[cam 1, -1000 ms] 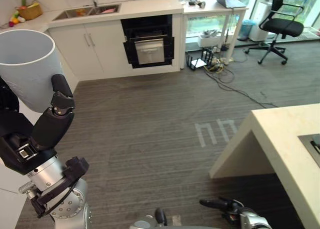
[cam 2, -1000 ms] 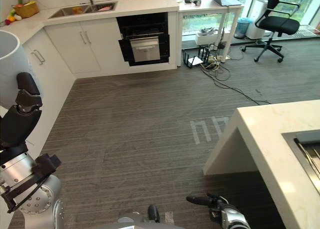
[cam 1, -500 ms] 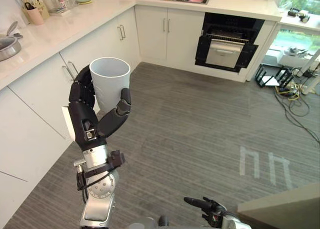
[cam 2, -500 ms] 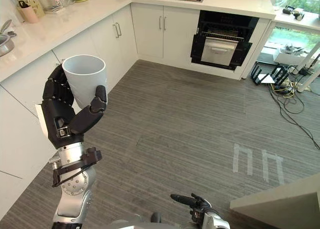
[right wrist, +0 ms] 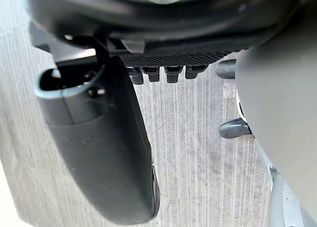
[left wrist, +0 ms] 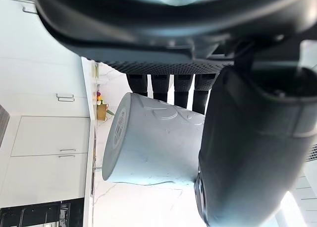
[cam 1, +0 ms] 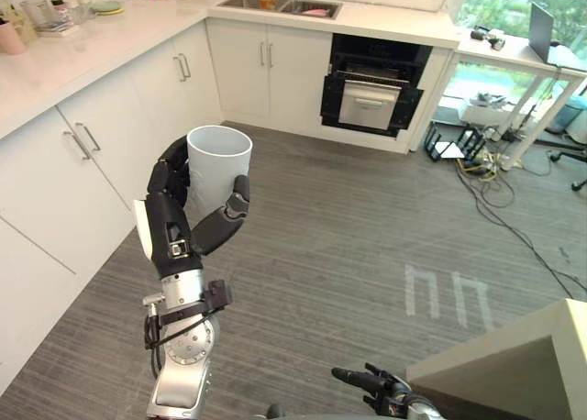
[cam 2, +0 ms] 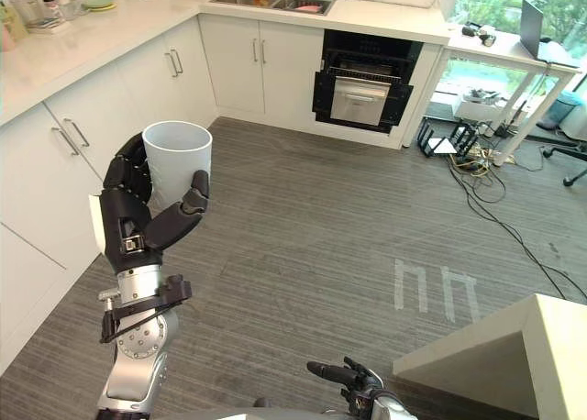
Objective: Walk over to the sink, pick up the cup, carry it to the dishwasher, place the cup inside the dishwasher, then close the dishwasher door
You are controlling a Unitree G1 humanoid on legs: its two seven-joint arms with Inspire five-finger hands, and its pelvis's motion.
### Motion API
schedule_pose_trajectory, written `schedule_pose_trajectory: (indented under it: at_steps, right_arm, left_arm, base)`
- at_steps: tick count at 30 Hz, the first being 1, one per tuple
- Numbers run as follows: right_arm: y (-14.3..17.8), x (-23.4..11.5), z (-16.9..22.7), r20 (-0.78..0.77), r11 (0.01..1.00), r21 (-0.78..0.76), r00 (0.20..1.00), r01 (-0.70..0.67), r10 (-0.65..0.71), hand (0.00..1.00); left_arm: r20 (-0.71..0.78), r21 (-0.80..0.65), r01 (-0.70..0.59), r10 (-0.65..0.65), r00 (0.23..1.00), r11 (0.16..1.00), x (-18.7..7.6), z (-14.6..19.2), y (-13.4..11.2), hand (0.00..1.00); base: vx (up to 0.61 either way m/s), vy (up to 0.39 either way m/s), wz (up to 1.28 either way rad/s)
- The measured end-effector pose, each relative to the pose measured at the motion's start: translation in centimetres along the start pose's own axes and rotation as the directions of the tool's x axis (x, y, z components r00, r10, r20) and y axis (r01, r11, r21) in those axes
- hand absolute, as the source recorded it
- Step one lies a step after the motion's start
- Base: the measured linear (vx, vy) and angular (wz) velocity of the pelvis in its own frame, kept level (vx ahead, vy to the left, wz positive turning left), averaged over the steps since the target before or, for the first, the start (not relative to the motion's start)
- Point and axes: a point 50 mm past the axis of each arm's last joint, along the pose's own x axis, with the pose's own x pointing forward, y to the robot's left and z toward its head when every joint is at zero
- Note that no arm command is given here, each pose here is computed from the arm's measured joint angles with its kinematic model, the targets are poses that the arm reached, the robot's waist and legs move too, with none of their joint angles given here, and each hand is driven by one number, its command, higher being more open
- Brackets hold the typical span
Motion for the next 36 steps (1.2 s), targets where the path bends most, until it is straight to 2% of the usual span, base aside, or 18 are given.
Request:
schedule_pose_trajectory:
  at_steps: [6,11,20,25,29,33,36]
  right_arm:
    - [-0.9,-0.2,0.5,0.004,0.999,-0.042,1.0,-0.023,0.024,1.0]
    - [-2.0,-0.3,0.7,-0.018,0.997,-0.072,1.0,-0.014,0.013,1.0]
    - [-3.3,-0.6,0.0,-0.042,0.996,-0.083,0.999,0.011,-0.014,1.0]
    - [-3.1,-0.6,0.7,-0.006,0.999,-0.044,1.0,0.017,-0.017,1.0]
    - [-1.1,-0.2,2.3,0.076,0.995,-0.085,0.996,-0.042,0.048,1.0]
    - [0.4,-0.1,4.4,0.152,0.99,-0.113,0.984,-0.08,0.097,1.0]
    - [0.3,-0.2,3.0,0.11,0.993,-0.1,0.991,-0.068,0.079,1.0]
  left_arm:
    - [0.007,0.032,-0.082,0.082,0.997,0.996,-0.8,1.0,1.8,0.0]
    - [0.091,0.074,-0.193,0.186,0.978,0.978,-0.6,2.5,4.2,0.0]
    - [0.107,0.077,-0.253,0.244,0.964,0.965,-0.7,2.6,4.7,0.0]
    - [0.077,0.024,-0.151,0.149,0.986,0.988,0.4,2.5,3.6,0.0]
    - [0.083,0.0,-0.037,0.037,0.996,0.999,0.4,2.6,1.2,0.0]
    - [0.094,-0.04,0.008,-0.004,0.996,0.999,1.5,2.4,-0.4,0.0]
    - [0.071,-0.05,0.022,-0.019,0.997,0.998,1.2,2.2,-0.9,0.0]
  base:
    - [0.06,-0.048,-0.02]
    - [0.05,0.046,0.29]
    - [0.24,0.258,0.09]
    - [0.44,0.235,0.01]
    - [0.44,0.048,0.17]
    - [0.5,-0.051,0.44]
    - [0.61,-0.18,0.62]
